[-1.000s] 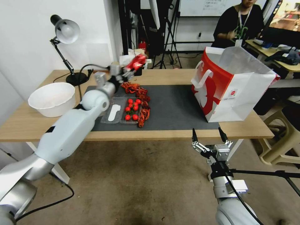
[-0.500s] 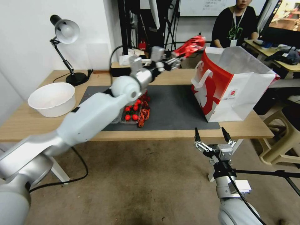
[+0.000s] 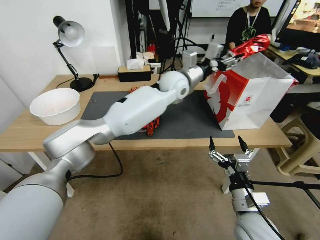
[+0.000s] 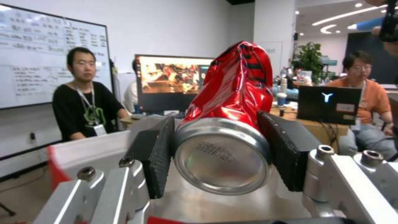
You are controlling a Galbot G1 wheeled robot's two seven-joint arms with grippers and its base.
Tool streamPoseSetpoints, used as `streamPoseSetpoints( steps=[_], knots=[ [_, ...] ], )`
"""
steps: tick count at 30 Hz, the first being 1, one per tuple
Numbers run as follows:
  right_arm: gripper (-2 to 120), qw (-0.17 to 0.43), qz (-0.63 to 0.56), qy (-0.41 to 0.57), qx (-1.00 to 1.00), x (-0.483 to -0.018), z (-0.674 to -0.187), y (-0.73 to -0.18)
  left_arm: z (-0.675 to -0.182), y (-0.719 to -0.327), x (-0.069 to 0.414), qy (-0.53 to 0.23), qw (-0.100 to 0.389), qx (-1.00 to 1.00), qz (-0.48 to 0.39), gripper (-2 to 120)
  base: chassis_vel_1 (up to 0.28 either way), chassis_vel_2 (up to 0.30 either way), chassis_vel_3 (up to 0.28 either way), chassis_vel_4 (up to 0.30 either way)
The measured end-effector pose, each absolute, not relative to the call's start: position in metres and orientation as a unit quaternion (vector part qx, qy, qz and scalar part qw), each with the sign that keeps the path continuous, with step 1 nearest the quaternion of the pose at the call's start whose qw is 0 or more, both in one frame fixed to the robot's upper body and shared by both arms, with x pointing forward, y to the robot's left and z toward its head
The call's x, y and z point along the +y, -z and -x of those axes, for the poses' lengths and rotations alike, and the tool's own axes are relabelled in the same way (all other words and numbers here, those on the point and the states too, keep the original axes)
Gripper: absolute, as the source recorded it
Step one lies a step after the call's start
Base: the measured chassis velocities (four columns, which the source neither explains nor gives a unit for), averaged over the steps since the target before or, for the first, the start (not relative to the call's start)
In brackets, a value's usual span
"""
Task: Pick up the trash from the table and place it into the takeout bag.
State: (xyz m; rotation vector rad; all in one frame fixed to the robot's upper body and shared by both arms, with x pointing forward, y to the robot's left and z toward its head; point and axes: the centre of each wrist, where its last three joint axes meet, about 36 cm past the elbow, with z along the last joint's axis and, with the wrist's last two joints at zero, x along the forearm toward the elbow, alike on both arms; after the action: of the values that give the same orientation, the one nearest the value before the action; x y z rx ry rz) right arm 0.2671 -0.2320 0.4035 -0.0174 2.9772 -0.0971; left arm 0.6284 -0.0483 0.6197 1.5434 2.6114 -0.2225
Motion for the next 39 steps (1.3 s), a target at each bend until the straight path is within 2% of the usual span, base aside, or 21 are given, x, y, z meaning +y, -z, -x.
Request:
streamPoseSetpoints(
  steps=[15,18,22,23,25,29,34,39],
  knots=[
    [100,0.083,0.004,0.031,0.996,-0.232,-0.267,-0.403,-0.627,-0.6,-0.086,0.062,0.034,0.849,-0.524,51,0.0,0.0,0.0,0.0],
    [100,0.083,0.003,0.031,0.996,-0.233,-0.267,-0.403,-0.628,-0.599,-0.085,0.061,0.035,0.85,-0.522,56,0.0,0.0,0.0,0.0],
    [100,0.084,0.003,0.031,0.996,-0.233,-0.267,-0.403,-0.631,-0.6,-0.083,0.06,0.036,0.852,-0.519,74,0.0,0.0,0.0,0.0],
    [100,0.084,0.003,0.031,0.996,-0.233,-0.267,-0.403,-0.631,-0.6,-0.083,0.06,0.036,0.852,-0.519,74,0.0,0.0,0.0,0.0],
    [100,0.085,0.003,0.031,0.996,-0.233,-0.267,-0.403,-0.632,-0.601,-0.081,0.061,0.038,0.853,-0.516,85,0.0,0.0,0.0,0.0],
    [100,0.086,0.003,0.03,0.996,-0.233,-0.268,-0.404,-0.634,-0.607,-0.077,0.069,0.045,0.856,-0.51,97,0.0,0.0,0.0,0.0],
    [100,0.085,0.003,0.031,0.996,-0.233,-0.268,-0.404,-0.638,-0.623,-0.063,0.094,0.062,0.866,-0.487,100,0.0,0.0,0.0,0.0],
    [100,0.086,0.003,0.031,0.996,-0.233,-0.269,-0.404,-0.644,-0.638,-0.019,0.116,0.08,0.882,-0.451,100,0.0,0.0,0.0,0.0]
  ],
)
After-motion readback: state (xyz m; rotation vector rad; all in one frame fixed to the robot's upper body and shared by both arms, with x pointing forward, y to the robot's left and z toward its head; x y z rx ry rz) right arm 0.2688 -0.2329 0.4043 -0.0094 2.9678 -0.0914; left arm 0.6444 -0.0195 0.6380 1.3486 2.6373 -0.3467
